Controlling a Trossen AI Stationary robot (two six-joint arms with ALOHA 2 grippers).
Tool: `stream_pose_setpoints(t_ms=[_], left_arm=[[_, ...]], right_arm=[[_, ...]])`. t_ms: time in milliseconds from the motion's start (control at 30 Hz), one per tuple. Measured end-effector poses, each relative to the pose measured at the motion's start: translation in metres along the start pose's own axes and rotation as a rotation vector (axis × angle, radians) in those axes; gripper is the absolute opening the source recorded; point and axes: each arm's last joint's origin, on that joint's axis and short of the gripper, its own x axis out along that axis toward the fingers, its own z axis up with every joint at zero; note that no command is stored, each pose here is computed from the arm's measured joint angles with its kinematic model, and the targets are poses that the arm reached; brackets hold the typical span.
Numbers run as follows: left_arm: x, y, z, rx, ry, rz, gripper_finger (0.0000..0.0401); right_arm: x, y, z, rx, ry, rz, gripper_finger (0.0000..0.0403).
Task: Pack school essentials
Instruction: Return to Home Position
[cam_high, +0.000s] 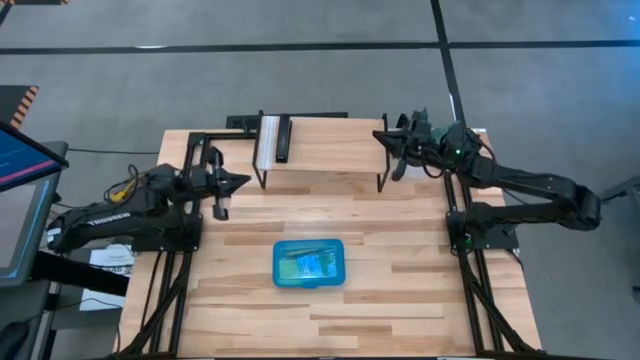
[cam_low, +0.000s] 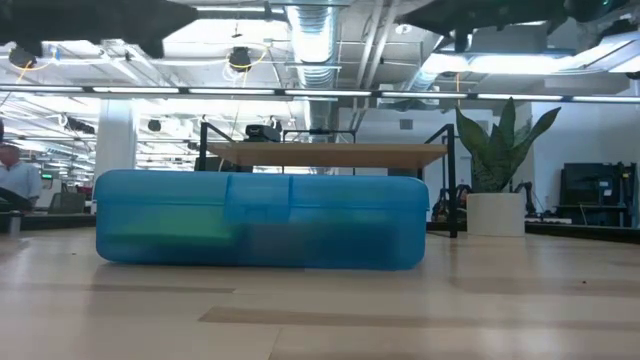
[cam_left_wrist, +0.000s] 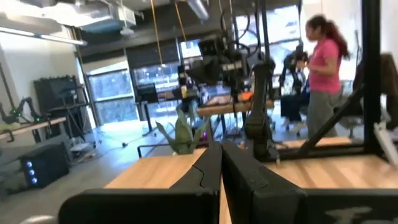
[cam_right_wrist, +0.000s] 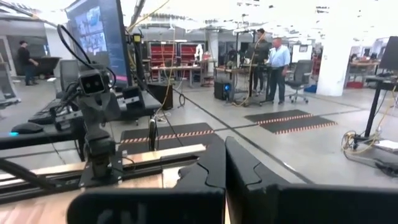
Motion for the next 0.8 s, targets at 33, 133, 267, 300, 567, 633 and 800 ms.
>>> stream_pose_setpoints(t_ms=[33, 133, 267, 300, 567, 633, 800], left_arm=[[-0.005, -0.001, -0.001, -0.008, -0.015, 0.002, 0.0], [-0.016, -0.003, -0.003, -0.043, -0.062, 0.004, 0.0], [-0.028, -0.007, -0.013, -0.098, -0.102, -0.002, 0.0], [-0.03, -0.007, -0.014, -0.101, -0.112, -0.004, 0.0], [-0.04, -0.011, -0.016, -0.11, -0.147, -0.062, 0.0], [-0.041, -0.011, -0.017, -0.116, -0.136, -0.04, 0.0], [-0.04, -0.01, -0.023, -0.128, -0.076, 0.019, 0.0]], right_arm=[[-0.003, 0.001, 0.001, 0.006, 0.009, 0.005, 0.0008], [-0.009, 0.007, 0.001, 0.014, 0.04, 0.033, 0.0008], [-0.017, 0.021, -0.003, 0.022, 0.066, 0.098, 0.0008], [-0.02, 0.024, -0.007, 0.024, 0.075, 0.109, 0.0008], [-0.047, 0.039, -0.04, 0.002, 0.096, 0.095, 0.0008], [-0.056, 0.039, -0.044, 0.006, 0.071, 0.096, 0.0008], [-0.078, 0.036, -0.056, 0.013, 0.017, 0.098, 0.0008]])
